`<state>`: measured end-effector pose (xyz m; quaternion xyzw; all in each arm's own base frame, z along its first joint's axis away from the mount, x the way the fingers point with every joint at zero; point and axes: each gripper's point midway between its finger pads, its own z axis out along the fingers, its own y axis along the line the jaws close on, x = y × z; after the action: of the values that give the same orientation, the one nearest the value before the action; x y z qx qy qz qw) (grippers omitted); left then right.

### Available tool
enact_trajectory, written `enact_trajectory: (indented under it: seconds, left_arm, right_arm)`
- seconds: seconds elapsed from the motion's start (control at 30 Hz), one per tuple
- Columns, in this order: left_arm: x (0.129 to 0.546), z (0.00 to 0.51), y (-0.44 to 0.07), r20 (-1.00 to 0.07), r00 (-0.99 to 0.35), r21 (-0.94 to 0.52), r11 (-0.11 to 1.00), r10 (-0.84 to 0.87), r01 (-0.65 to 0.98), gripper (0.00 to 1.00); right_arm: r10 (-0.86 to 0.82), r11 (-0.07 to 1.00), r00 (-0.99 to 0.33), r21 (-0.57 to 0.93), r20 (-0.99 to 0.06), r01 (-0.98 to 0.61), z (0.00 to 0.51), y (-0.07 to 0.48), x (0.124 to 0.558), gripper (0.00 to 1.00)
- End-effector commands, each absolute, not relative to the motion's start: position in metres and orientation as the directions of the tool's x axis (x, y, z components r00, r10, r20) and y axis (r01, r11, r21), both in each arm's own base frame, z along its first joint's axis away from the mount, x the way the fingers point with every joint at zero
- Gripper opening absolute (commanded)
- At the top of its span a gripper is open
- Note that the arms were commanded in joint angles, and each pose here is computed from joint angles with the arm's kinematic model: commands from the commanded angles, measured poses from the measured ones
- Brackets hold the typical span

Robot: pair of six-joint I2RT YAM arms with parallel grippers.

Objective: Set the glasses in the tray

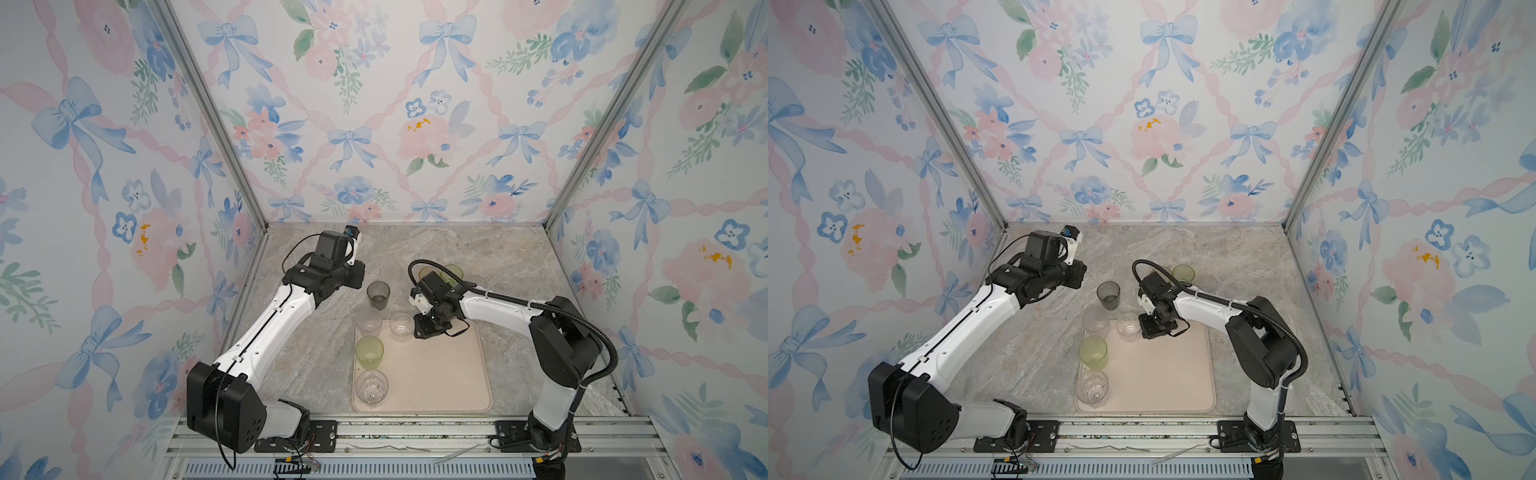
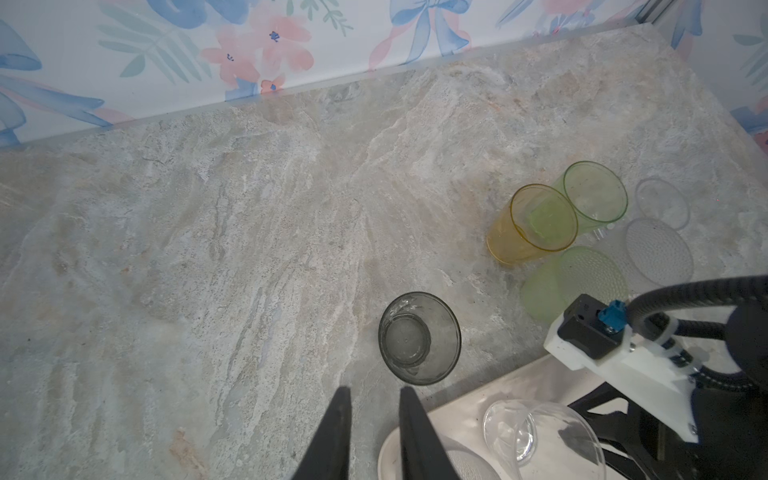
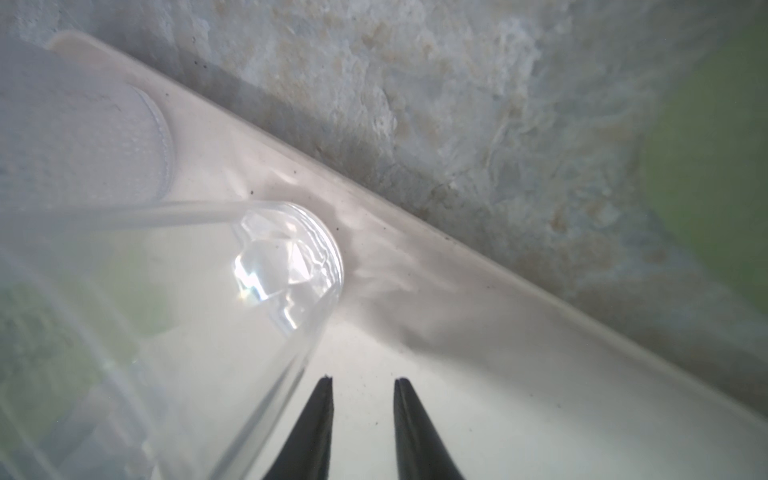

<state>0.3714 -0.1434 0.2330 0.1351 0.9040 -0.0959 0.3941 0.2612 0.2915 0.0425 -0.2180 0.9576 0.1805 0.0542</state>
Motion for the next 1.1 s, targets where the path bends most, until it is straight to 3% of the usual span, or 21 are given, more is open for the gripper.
enact_trajectory:
  seconds: [0.0, 0.8, 1.07]
  left_arm:
    - [0.371, 0.224, -0.141, -0.727, -0.667, -0.075, 0.946, 0.166, 0.317, 0.24]
    - [0.372, 0.212, -0.14, -0.708, -0.686, -0.09, 0.943, 0.165, 0.319, 0.24]
    - [0.372, 0.212, -0.14, -0.709, -0.686, -0.092, 0.943, 0.165, 0.321, 0.24]
  right_arm:
    - [-0.398, 0.83, -0.898, 0.344, -0.186, -0.439, 0.045, 0.303, 0.262, 0.29]
    - [-0.399, 0.828, -0.901, 0.357, -0.169, -0.433, 0.04, 0.308, 0.261, 0.29]
    - [-0.376, 0.835, -0.91, 0.362, -0.174, -0.415, 0.044, 0.301, 0.262, 0.34]
